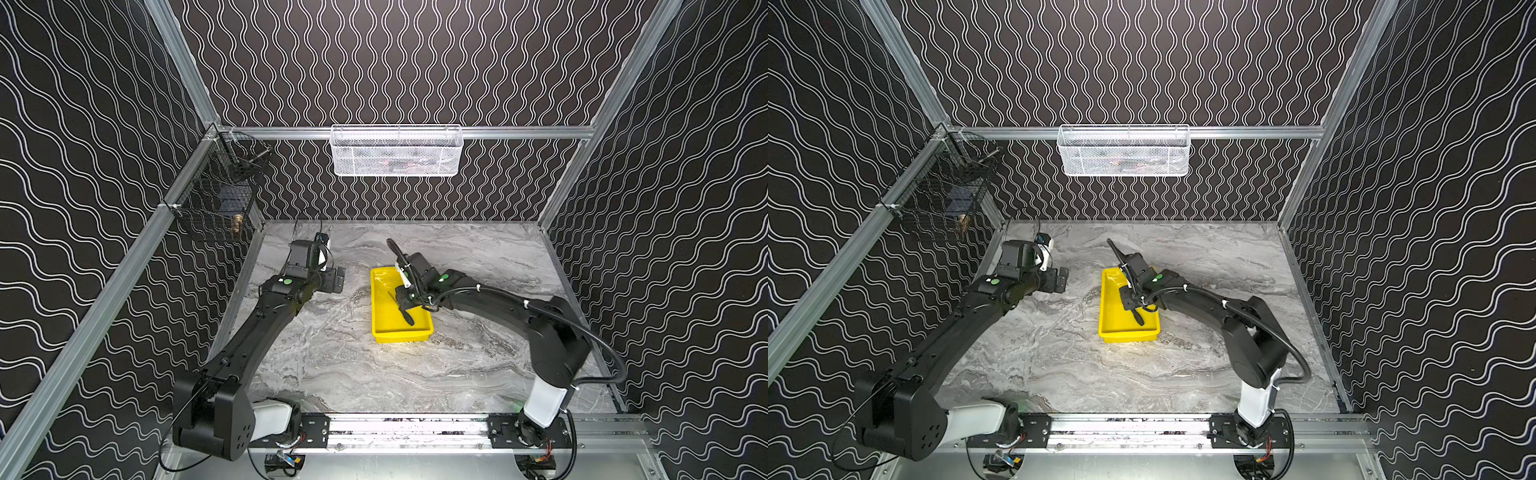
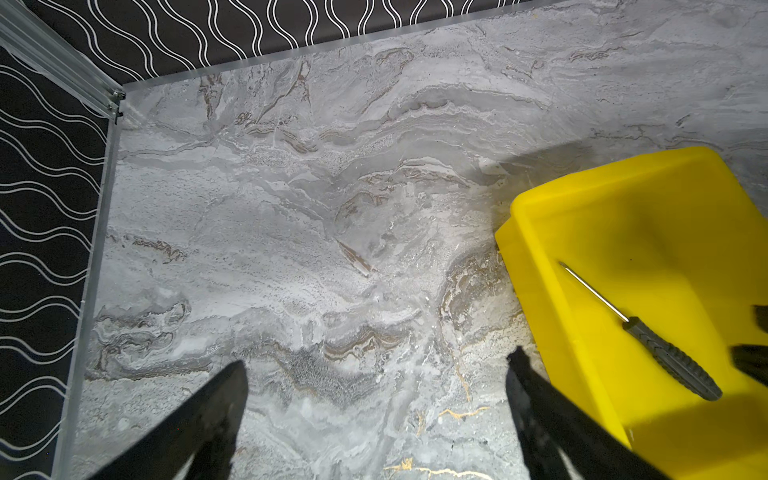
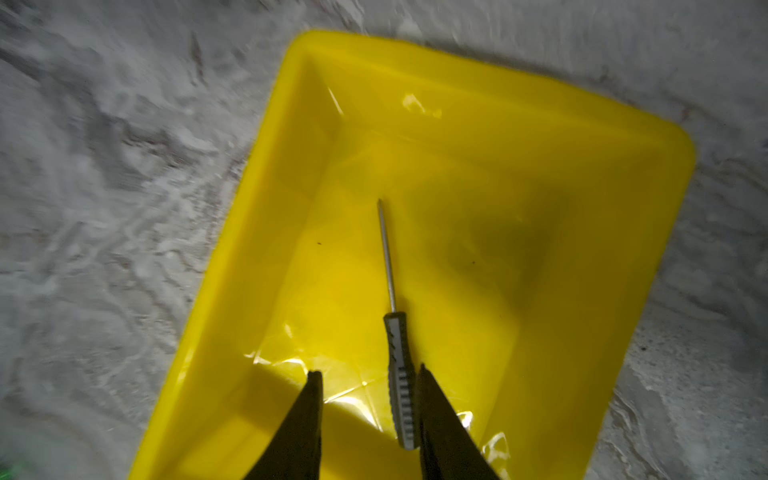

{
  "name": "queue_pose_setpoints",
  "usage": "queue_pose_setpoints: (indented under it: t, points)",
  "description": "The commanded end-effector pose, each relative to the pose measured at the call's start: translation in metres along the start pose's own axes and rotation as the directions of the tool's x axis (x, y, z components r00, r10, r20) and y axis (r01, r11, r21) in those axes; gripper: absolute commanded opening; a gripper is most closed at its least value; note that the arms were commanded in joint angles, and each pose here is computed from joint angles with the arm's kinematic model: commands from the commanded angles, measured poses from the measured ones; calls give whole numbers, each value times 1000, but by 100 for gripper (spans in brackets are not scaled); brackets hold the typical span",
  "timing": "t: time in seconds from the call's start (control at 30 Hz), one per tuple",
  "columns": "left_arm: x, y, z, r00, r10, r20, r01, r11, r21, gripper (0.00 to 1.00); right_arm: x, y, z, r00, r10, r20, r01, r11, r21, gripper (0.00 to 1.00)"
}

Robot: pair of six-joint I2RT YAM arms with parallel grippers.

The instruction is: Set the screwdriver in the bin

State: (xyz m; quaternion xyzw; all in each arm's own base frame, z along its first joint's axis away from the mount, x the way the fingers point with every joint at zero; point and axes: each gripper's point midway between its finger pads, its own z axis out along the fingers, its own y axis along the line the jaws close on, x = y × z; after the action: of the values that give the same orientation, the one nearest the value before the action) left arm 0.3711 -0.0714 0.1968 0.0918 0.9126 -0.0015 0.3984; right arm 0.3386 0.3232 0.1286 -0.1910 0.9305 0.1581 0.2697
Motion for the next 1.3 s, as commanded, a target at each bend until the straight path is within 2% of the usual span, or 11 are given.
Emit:
queue_pose_setpoints:
  t: [0.0,0.17,0.3,0.43,0.47,0.63,0.8,0.97,1.07,1.17,1.27]
  points:
    - [-2,1,-2,1000,1,10,-1,1000,-14,99,-28,2,-32,995,37,96,-30,997,-71,42]
    - [-4,5,-8,1000,3,31,-1,999,-44,99,-59,-35,-90,960,100,263,-79,993,-87,50]
    - [-7,8,-14,998,-2,67,6,999,-54,99,-68,-87,-128,921,119,372,-128,992,-1,61]
    - [-9,14,-20,995,6,95,3,996,-90,99,-63,-146,-158,875,154,458,-222,970,97,77]
    - [-10,17,-23,994,4,108,8,994,-107,99,-61,-158,-163,862,169,477,-243,965,97,98]
    - [-14,23,-36,979,18,202,9,991,-135,99,-47,-204,-181,811,211,545,-325,938,120,99]
    - [-9,17,-28,969,109,222,-82,989,-127,99,-20,-241,-182,748,279,602,-441,887,137,99]
    - [-12,9,-19,972,87,219,-71,994,-77,99,-3,-255,-159,786,236,571,-408,892,193,99]
    - [-17,2,-9,969,13,246,-5,1000,-30,99,9,-268,-144,814,232,532,-404,885,233,99]
    - [-16,4,7,956,-44,291,56,998,-32,99,9,-275,-144,788,195,584,-399,884,244,99]
    - [-5,14,23,938,-26,345,66,992,-105,99,18,-284,-150,759,100,643,-382,868,316,99]
